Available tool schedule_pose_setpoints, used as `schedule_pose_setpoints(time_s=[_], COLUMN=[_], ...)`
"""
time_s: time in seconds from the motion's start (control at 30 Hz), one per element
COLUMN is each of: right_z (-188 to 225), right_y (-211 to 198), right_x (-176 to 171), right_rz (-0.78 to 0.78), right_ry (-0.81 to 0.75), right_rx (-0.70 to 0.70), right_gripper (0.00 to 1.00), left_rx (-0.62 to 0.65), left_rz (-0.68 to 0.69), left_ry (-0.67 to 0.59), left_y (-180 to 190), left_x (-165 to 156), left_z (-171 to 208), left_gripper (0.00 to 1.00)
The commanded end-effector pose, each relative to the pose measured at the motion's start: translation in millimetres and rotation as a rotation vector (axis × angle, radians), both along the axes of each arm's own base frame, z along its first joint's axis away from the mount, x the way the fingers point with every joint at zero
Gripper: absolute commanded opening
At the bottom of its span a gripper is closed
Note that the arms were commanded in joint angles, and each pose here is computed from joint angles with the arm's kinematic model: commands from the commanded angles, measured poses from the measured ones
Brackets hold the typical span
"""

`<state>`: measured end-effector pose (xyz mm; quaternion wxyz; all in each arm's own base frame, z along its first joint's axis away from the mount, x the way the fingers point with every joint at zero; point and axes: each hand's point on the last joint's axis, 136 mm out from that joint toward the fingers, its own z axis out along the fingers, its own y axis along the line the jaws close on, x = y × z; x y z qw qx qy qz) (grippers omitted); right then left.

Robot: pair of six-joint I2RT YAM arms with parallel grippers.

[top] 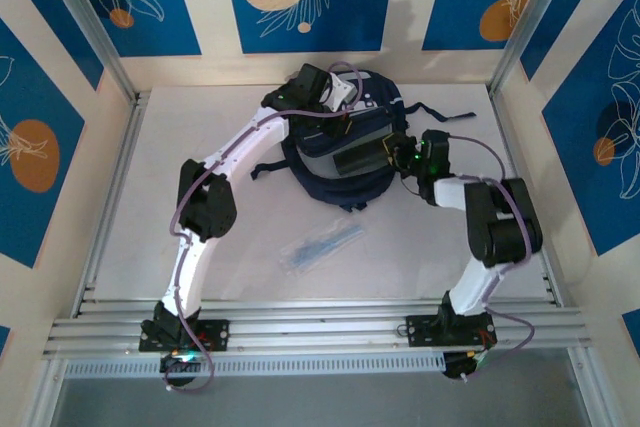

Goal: Pack the student bag
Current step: Place the glasses case in the student bag.

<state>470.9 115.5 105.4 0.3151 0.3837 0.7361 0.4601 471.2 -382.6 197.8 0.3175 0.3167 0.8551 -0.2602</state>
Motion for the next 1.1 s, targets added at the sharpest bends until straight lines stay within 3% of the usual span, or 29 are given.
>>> schedule_pose_setpoints(time_s=[0.0,0.27,0.37,0.43,0.57,0.83,0.97,1.0,1.03,1.07], right_z=[39.3,41.7,41.3,42.4,39.9,41.9,44.6,44.3,44.3,43.8], right_y=[12.3,51.3,61.2,63.6,66.4,69.2,72.1,72.3,73.7,73.9], right_x=[41.6,81.9,90.2,91.1,90.2,89.7,89.1,88.8,88.0,87.6], right_rz=[-0.094,-0.148,-0.140,-0.136,-0.122,-0.102,-0.089,-0.088,-0.084,-0.085], right_ry=[-0.174,-0.253,-0.253,-0.252,-0.224,-0.224,-0.225,-0.224,-0.224,-0.222], right_rx=[0.143,0.191,0.233,0.240,0.233,0.247,0.261,0.263,0.263,0.265], right_gripper=[0.06,0.07,0.06,0.07,0.07,0.06,0.06,0.06,0.07,0.06], left_rx=[-0.073,-0.087,-0.056,-0.015,0.054,0.217,0.305,0.332,0.357,0.372], left_rz=[-0.002,-0.037,-0.038,-0.035,-0.049,-0.097,-0.057,-0.039,-0.025,-0.020], left_ry=[-0.018,0.036,0.020,-0.016,-0.093,-0.139,-0.163,-0.173,-0.190,-0.200], left_y=[-5.2,-11.9,-8.1,-2.5,4.1,4.8,11.8,14.5,16.6,17.0], left_x=[4.6,-13.8,-22.3,-26.5,-34.7,-36.6,-21.9,-16.4,-9.8,-5.3], left_z=[24.8,17.7,12.7,7.1,-2.0,-43.7,-69.2,-74.3,-77.0,-79.0], left_gripper=[0.00,0.01,0.44,0.60,0.78,0.84,0.82,0.78,0.66,0.47])
